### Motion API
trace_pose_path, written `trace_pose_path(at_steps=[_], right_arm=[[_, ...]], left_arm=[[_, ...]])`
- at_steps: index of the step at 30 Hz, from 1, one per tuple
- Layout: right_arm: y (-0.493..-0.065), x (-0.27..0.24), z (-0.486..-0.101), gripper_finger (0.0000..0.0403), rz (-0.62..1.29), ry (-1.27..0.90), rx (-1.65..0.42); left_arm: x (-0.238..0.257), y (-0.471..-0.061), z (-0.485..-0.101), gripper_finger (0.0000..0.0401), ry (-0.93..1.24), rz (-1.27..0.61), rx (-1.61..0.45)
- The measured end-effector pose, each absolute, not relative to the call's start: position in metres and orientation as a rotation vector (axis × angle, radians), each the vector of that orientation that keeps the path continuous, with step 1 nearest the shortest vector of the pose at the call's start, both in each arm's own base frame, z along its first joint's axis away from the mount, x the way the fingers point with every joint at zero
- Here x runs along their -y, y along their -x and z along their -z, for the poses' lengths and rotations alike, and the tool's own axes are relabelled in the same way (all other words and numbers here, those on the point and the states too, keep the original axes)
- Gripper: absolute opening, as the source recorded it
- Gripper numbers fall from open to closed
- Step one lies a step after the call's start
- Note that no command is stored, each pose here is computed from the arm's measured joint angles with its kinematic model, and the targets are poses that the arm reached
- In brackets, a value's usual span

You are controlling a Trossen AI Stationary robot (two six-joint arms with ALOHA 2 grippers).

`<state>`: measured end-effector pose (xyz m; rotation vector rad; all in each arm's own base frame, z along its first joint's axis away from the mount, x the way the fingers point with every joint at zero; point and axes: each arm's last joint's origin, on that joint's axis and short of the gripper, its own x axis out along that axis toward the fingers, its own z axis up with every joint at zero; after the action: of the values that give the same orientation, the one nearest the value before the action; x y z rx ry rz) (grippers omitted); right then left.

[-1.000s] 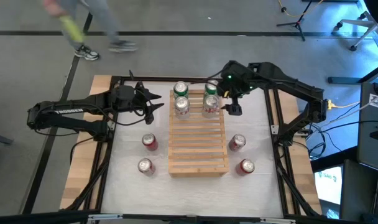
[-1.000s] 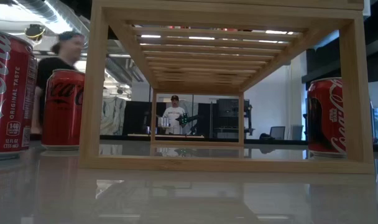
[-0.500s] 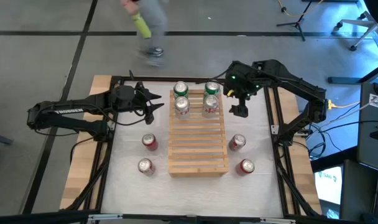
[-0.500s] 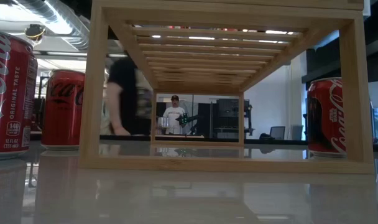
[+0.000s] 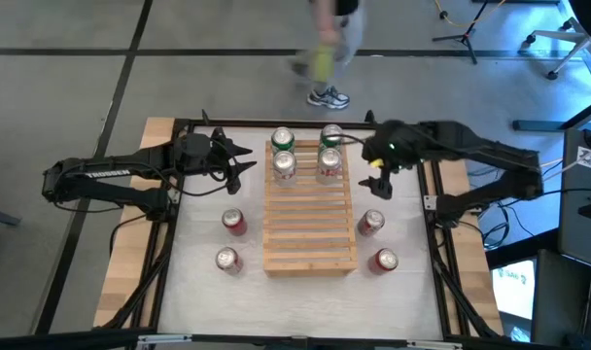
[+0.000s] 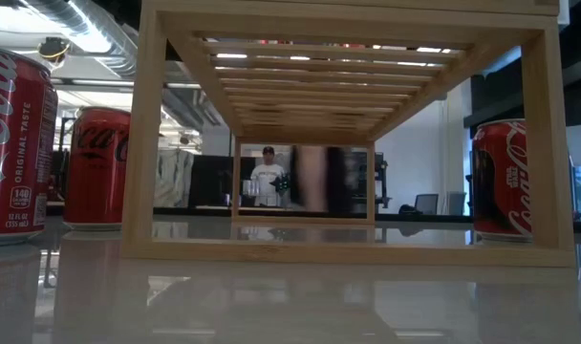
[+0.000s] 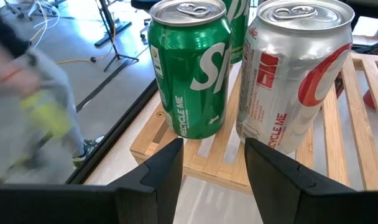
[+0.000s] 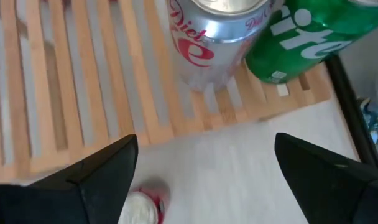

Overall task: Place canned beverage on shelf
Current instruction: Put the red and silver soda can on the shelf aligned with the red and silver soda can

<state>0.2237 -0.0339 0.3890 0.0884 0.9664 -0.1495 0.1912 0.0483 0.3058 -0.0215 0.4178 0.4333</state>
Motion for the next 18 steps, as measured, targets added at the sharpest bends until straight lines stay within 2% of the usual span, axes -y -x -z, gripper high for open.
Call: trace_pose_path(at_steps=[10, 18], right_arm=[[-0.221, 0.012, -0.341, 0.0372, 0.332, -0.083, -0.502], [-0.228, 0.012, -0.328, 0.0372, 0.368, -0.089, -0.45]], left_arm=[[-0.048, -0.191, -0.306, 0.0163, 0.022, -0.434, -0.417], [-0.048, -0.191, -0.306, 0.0163, 0.022, -0.434, -0.417]])
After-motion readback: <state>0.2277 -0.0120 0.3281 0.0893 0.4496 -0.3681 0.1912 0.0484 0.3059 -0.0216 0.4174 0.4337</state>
